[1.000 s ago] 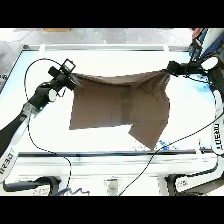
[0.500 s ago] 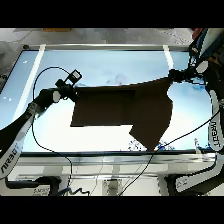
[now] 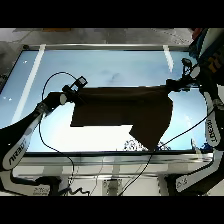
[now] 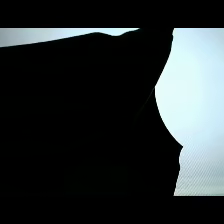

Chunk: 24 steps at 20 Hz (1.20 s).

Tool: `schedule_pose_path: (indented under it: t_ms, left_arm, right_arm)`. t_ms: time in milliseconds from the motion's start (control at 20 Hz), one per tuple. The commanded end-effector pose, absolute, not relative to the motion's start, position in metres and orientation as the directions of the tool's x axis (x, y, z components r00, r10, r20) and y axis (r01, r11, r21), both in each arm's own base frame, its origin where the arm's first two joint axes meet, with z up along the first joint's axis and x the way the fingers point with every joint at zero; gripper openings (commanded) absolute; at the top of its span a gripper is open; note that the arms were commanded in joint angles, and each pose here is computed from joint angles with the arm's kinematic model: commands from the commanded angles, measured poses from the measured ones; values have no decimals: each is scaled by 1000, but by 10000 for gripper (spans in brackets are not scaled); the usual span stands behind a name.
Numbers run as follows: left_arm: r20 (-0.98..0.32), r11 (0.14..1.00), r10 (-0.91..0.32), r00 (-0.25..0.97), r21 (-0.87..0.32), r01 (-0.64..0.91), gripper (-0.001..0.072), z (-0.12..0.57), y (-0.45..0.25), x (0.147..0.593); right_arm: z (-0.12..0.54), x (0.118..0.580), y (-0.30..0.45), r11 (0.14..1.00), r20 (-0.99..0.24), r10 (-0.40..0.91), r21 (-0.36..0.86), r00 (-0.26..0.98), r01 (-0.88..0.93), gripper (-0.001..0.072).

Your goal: Fold the clothes and pants, and hang the long-sleeved shirts on hangers.

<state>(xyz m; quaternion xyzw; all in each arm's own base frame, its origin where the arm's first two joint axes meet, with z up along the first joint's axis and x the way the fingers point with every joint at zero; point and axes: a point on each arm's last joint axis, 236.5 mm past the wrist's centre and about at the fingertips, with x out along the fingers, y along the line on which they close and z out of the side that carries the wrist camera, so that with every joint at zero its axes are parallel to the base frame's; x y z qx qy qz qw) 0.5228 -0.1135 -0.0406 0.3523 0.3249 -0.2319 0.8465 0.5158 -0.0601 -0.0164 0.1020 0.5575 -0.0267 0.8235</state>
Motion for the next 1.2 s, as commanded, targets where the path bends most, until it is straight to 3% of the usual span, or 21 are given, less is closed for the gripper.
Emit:
schedule_pose_path:
  t_ms: [0,150,200,250,300,350,650,850,900,950,1000,1050,1100,1150]
  left_arm:
    - [-662,644,-181,727,479,596,14,-33,-123,534]
    - [-662,644,-180,728,480,596,15,-33,-123,534]
    - [-661,644,-180,728,480,596,59,-32,-123,534]
    - [-661,644,-181,729,480,595,272,-31,-123,534]
    - [-656,643,-184,732,483,594,601,-28,-125,534]
    - [-649,644,-186,737,487,591,699,-23,-125,534]
    - [-529,663,-197,826,548,509,691,72,-117,525]
    - [-506,684,-172,845,556,472,680,136,-90,491]
    - [-529,700,-159,834,535,473,529,144,-80,477]
    - [-557,725,-142,818,504,469,324,149,-69,463]
    - [-586,755,-120,801,470,458,210,152,-55,450]
    - [-613,787,-96,784,436,437,207,153,-40,438]
    - [-644,823,-66,763,397,407,193,151,-23,427]
    - [-674,858,-34,738,360,368,111,146,-4,418]
  right_arm:
    - [-41,487,-59,969,-965,75,129,250,209,11]
    - [-50,478,-57,963,-973,82,133,214,234,41]
    - [-49,479,-57,963,-973,82,133,218,234,276]
    - [-47,478,-57,963,-973,82,133,218,233,516]
    - [-45,477,-57,964,-973,81,132,217,232,673]
    - [-43,475,-58,964,-975,78,127,208,232,692]
    - [-9,446,-86,969,-996,26,47,88,243,689]
    - [21,405,-108,975,-1000,29,26,-10,223,677]
    - [29,397,-114,974,-999,30,27,-12,224,578]
    - [37,390,-120,975,-1000,29,27,-6,222,465]
    - [46,383,-127,979,-1000,27,27,5,204,378]
    - [54,377,-132,979,-999,27,31,24,201,304]
    - [61,370,-138,977,-998,33,43,51,207,183]
    - [65,364,-141,975,-995,54,70,80,211,46]
